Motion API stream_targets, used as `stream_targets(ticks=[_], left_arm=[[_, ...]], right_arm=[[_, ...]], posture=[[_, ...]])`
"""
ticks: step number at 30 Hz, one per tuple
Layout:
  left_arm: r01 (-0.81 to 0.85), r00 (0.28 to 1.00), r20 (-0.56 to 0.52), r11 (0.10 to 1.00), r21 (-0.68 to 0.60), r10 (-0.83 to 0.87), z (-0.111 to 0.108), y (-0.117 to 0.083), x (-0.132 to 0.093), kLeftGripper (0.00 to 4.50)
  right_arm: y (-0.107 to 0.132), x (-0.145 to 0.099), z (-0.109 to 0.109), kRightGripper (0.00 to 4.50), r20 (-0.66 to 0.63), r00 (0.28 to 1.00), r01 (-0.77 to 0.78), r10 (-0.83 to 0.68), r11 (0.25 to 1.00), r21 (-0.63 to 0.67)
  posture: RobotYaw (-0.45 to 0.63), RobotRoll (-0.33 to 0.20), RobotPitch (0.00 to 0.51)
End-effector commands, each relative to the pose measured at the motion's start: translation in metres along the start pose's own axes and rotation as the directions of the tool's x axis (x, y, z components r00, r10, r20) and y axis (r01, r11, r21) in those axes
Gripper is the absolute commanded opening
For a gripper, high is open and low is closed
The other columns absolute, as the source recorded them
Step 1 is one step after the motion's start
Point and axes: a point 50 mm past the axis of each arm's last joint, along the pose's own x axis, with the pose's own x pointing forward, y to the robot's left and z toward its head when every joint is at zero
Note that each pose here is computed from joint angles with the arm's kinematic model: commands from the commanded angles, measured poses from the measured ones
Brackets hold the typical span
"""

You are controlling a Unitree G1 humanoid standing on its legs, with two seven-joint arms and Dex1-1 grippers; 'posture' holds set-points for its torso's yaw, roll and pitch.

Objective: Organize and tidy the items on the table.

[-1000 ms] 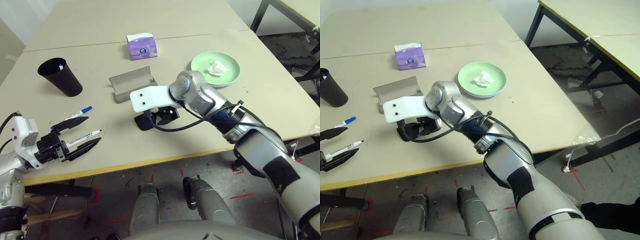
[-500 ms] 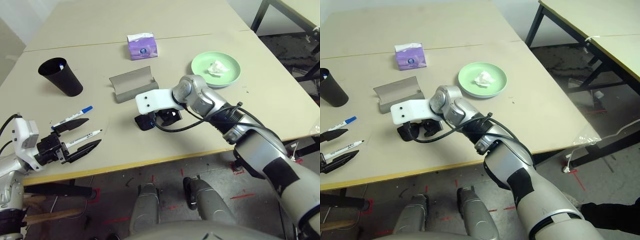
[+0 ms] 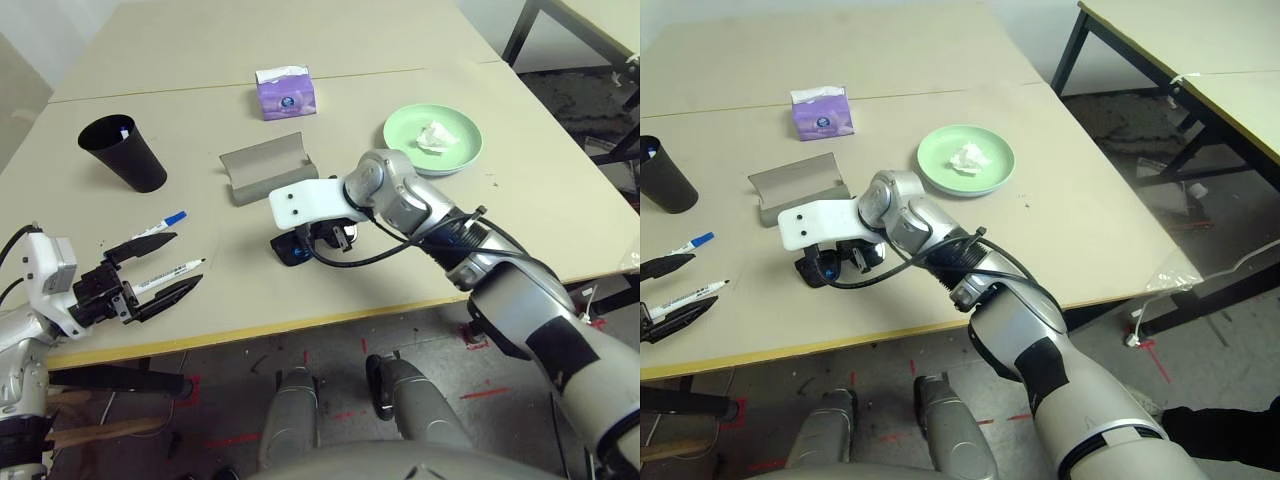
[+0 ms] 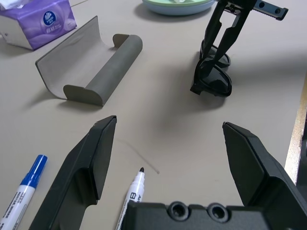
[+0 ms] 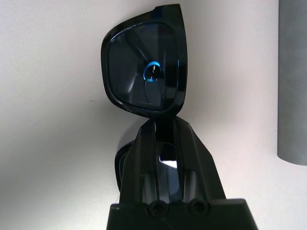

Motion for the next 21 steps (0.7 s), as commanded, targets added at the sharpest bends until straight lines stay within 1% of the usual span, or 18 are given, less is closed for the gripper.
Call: stream_targets(ticks=[1,5,8,12,21], left_arm=[[-0.006,1.0,0.009,1.0,0.007,0.006,0.001,-0.001,-0.001,4.5],[-0.007,1.0,0.009,1.0,0.002,0.007,0.0,-0.001,0.0,4.5],[-0.007,1.0,0.007,1.0,-0.004,0.007,-0.001,-0.003,0.0,4.5],[-0.011,1.0,0.002,1.0,-0.01,0.011,-0.003,-0.003,-0.002,4.5],[-0.049,0.999,0.008,0.999,-0.015,0.049,-0.002,0.001,-0.005,4.5]], right_arm=[[0.006,0.004,-0.003,0.23,0.005,0.999,-0.04,0.04,0.999,0.022],[0.006,0.0,-0.003,0.22,-0.001,0.999,-0.047,0.047,0.999,0.021],[0.001,-0.007,0.0,0.2,-0.006,1.0,-0.031,0.031,0.999,0.01],[-0.012,-0.021,0.007,0.19,-0.012,1.0,0.018,-0.018,1.0,-0.017],[-0.048,-0.052,0.032,0.15,0.02,0.984,0.176,-0.175,0.98,-0.088]], posture=[[0.0,0.0,0.16],[0.0,0.0,0.165],[0.0,0.0,0.166],[0.0,0.0,0.164],[0.0,0.0,0.159]])
